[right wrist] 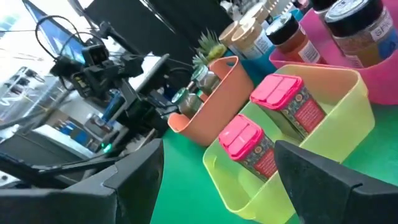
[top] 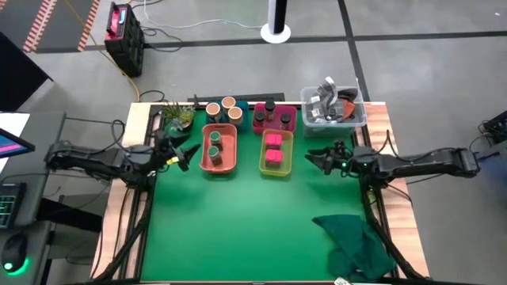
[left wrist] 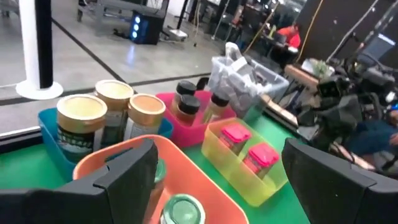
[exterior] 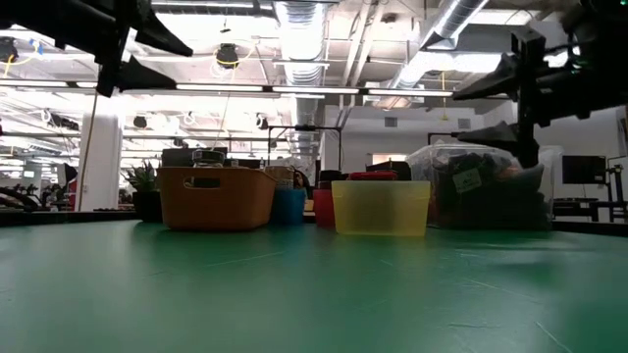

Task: Sort spices by type
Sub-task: Return to home position

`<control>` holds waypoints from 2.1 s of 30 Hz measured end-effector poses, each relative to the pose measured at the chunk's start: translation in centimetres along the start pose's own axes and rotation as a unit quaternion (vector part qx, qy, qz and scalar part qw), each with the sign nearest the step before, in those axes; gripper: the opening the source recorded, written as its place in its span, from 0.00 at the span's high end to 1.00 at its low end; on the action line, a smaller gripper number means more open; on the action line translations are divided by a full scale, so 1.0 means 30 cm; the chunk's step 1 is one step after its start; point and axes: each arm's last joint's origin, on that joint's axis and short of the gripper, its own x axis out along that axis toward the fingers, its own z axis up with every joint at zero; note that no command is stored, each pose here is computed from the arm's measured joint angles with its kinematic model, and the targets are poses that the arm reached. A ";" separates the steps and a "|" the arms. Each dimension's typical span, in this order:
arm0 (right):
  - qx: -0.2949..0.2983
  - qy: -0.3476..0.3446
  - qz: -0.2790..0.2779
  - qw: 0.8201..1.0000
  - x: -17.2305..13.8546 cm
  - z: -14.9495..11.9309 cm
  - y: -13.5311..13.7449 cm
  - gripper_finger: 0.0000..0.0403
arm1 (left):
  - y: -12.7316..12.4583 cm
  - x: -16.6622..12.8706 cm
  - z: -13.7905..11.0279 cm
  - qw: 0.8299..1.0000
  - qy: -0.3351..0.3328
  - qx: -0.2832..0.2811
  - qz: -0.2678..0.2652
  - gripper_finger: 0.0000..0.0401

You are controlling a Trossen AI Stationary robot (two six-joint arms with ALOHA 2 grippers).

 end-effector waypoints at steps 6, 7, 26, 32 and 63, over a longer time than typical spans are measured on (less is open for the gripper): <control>0.004 -0.008 0.008 1.000 -0.021 -0.016 -0.027 0.19 | -0.040 0.032 -0.060 1.000 0.002 0.000 -0.028 0.20; 0.005 -0.010 0.008 1.000 -0.025 -0.017 -0.031 0.19 | -0.041 0.034 -0.076 0.999 -0.002 -0.003 -0.036 0.21; 0.014 -0.011 0.067 0.998 -0.135 0.020 -0.026 0.19 | 0.118 -0.029 -0.289 0.989 0.018 -0.129 -0.068 0.45; -0.001 0.034 0.007 0.999 -0.167 0.047 -0.014 0.23 | 0.115 -0.054 -0.292 0.986 0.015 -0.128 -0.108 0.49; -0.080 0.073 -0.069 0.992 -0.183 0.043 -0.048 0.28 | 0.126 -0.070 -0.304 0.991 0.032 0.051 -0.116 0.60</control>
